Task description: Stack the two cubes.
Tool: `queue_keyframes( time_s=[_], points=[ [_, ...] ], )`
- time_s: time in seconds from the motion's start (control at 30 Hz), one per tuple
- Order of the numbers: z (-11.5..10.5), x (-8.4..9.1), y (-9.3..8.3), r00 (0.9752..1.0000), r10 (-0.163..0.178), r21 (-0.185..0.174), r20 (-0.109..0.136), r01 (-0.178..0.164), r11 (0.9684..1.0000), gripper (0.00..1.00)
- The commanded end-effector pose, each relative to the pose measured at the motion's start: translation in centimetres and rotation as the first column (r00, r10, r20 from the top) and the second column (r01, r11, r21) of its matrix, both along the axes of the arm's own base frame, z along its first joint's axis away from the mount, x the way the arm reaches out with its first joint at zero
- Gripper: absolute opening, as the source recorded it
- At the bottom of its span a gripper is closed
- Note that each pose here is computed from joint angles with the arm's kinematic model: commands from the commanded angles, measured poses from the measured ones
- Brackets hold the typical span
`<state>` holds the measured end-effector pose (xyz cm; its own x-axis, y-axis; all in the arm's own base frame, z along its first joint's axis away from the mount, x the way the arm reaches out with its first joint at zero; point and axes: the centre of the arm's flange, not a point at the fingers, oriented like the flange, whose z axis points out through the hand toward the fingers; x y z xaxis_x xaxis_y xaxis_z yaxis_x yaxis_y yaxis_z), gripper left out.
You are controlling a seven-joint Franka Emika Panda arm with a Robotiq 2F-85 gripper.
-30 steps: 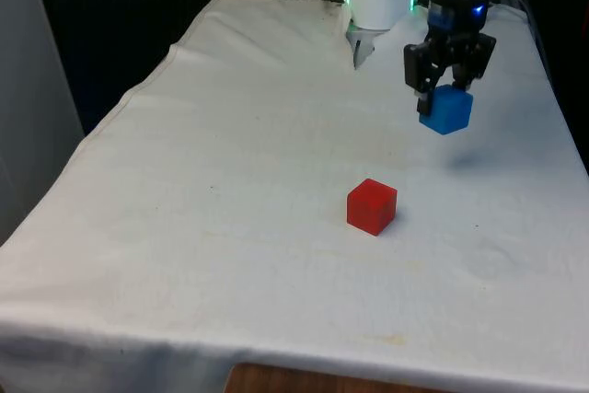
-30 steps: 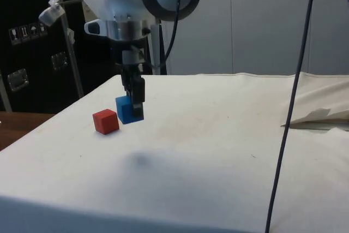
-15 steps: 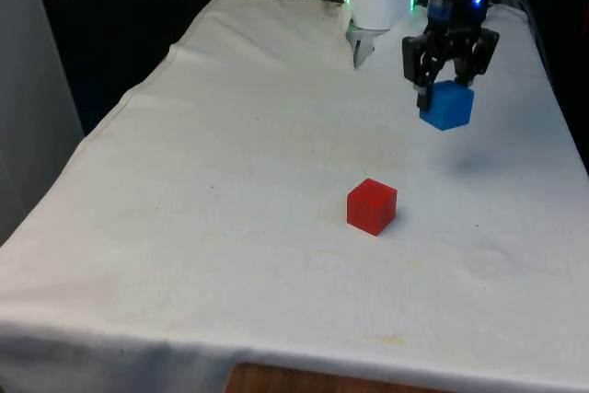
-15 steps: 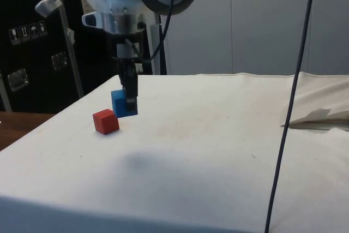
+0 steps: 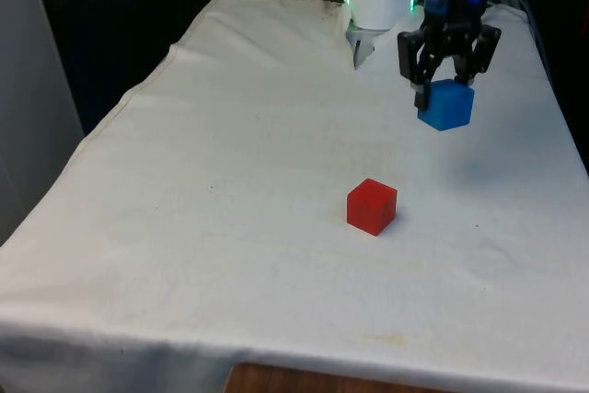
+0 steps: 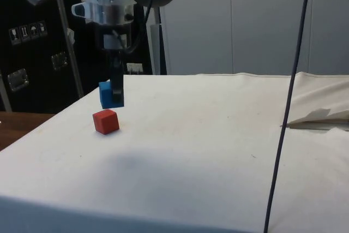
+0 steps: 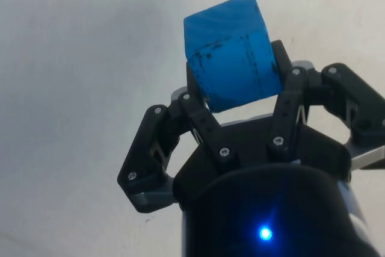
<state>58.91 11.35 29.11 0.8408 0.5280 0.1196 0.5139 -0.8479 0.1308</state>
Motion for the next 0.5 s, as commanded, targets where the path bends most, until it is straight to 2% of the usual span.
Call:
queue_keyframes(
  time_s=[0.0, 0.1, 0.13, 0.17, 0.4, 0.43, 0.47],
  points=[
    [0.1, 0.4, -0.1, 1.0000, -0.003, 0.011, -0.007, 0.003, 0.9999, 0.04],
    [0.6, 1.1, -0.2, 1.0000, -0.010, 0.017, -0.001, 0.010, 0.9998, 0.04],
    [0.6, 0.9, -0.3, 0.9999, -0.011, 0.009, 0.007, 0.011, 0.9999, 0.04],
    [0.7, 1.2, -0.3, 0.9999, -0.011, 0.018, 0.001, 0.011, 0.9998, 0.04],
    [1.4, 2.1, -0.6, 0.9994, -0.033, 0.031, 0.012, 0.033, 0.9990, 0.04],
    [1.5, 2.0, -0.5, 0.9993, -0.031, 0.024, 0.021, 0.031, 0.9992, 0.04],
    [1.4, 2.2, -0.6, 0.9993, -0.034, 0.033, 0.014, 0.033, 0.9989, 0.04]
  ],
)
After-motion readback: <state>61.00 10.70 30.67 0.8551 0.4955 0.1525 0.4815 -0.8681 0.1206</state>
